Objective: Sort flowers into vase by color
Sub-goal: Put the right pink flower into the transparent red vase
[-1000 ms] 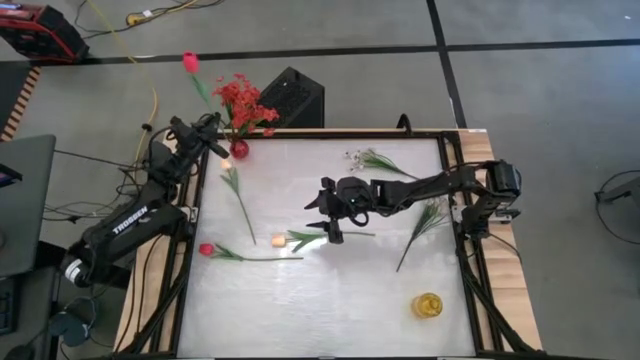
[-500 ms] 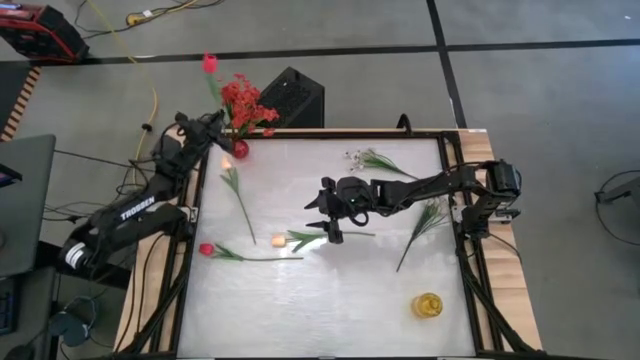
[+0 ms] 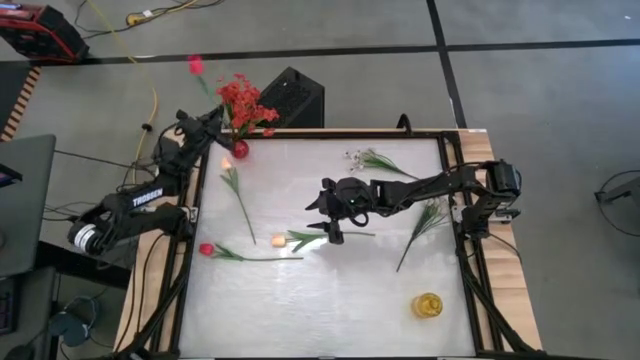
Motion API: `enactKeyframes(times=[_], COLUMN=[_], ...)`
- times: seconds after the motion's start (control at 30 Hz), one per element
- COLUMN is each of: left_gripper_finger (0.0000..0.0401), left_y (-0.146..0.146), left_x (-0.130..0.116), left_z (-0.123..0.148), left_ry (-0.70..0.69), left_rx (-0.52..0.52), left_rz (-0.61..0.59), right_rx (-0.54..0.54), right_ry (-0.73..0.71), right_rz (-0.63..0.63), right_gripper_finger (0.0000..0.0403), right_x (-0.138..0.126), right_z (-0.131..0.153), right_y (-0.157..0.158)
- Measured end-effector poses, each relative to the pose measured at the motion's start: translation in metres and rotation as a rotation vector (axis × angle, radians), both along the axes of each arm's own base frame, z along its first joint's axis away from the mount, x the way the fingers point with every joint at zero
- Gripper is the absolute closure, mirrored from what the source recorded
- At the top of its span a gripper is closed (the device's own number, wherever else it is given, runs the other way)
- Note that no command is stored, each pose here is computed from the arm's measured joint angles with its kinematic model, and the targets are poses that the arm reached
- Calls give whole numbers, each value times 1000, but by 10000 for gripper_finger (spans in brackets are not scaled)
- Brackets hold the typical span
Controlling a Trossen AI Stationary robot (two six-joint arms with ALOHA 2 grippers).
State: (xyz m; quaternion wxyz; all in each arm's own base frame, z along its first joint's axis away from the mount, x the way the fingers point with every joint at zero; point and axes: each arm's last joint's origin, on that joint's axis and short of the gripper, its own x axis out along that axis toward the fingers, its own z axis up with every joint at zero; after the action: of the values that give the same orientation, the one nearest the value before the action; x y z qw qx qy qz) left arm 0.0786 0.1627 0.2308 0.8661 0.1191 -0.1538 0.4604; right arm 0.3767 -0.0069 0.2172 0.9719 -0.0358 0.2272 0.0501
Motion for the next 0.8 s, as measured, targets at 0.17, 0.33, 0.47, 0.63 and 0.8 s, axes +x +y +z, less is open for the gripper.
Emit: enactKeyframes(times=[0.17,0.33,0.47,0.63,0.8], left_gripper_finger=[401,401,401,401,401], left_y=[-3,-3,1,8,12], left_x=[-1,-1,1,3,5], left_z=[-16,-24,-29,-37,-42], left_ry=[54,113,125,125,99], left_rx=[-10,-8,-15,-28,-30], left_rz=[-8,18,25,42,33], right_rx=[-4,-8,-8,-17,-23], right_ry=[-3,-23,-28,-36,-34], right_rz=[10,10,10,14,17], right_gripper_finger=[138,138,138,138,138], right_x=[0,1,1,2,2], right_z=[0,2,2,3,3], right_y=[3,2,2,2,2])
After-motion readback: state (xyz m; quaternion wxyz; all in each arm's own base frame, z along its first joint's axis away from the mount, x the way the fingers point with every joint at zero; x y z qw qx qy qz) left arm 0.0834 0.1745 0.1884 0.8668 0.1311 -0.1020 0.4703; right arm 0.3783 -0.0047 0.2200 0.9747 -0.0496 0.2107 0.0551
